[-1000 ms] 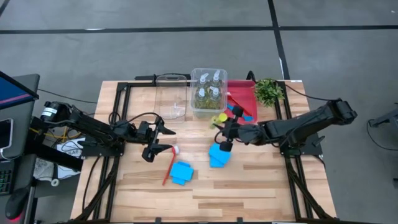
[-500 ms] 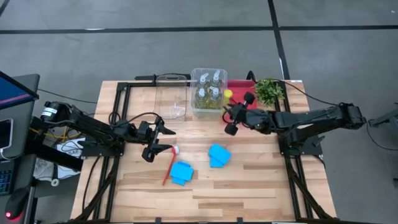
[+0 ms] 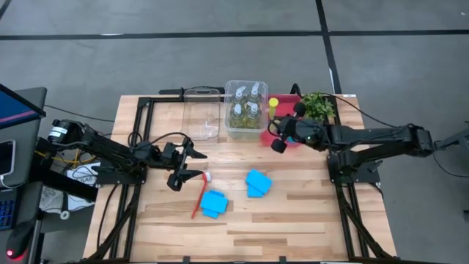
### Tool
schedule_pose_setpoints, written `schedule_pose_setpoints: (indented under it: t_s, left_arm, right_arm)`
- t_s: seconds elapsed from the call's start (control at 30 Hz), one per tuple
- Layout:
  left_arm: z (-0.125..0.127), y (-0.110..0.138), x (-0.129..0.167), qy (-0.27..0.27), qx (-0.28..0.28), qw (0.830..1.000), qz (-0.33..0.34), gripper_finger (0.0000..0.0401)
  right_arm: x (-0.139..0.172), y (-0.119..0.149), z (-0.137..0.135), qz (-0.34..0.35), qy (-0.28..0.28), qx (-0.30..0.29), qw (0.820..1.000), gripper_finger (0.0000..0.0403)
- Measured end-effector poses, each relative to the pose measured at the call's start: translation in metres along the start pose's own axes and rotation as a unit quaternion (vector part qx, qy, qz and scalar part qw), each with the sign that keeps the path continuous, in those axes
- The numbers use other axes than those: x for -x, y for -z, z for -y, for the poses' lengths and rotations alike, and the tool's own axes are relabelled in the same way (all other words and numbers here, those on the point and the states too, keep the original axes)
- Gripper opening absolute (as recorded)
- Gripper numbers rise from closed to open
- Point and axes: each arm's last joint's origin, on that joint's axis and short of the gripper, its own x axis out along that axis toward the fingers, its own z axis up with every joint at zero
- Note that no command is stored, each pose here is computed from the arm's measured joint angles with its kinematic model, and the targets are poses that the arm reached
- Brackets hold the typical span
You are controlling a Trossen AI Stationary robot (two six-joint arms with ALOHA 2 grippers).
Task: Pick & Place Kitchen Sink Supplies
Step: Put the green dish brush into the pink bin
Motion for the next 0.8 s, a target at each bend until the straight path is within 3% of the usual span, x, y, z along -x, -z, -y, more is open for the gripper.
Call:
schedule_pose_setpoints:
  t_s: [0.3,0.57,0.8]
  left_arm:
    - [0.0,0.0,0.0,0.0,0.0,1.0,0.0,0.0269]
    - [0.0,0.0,0.0,0.0,0.0,1.0,0.001,0.027]
    - [0.0,0.0,0.0,0.0,0.0,1.0,0.002,0.0271]
  right_arm:
    - [-0.01,0.012,0.018,-0.055,0.047,-0.038,0.997,0.0044]
    - [-0.022,0.031,0.038,-0.132,0.108,-0.112,0.979,0.0044]
    - [-0.033,0.045,0.046,-0.188,0.08,-0.143,0.968,0.0044]
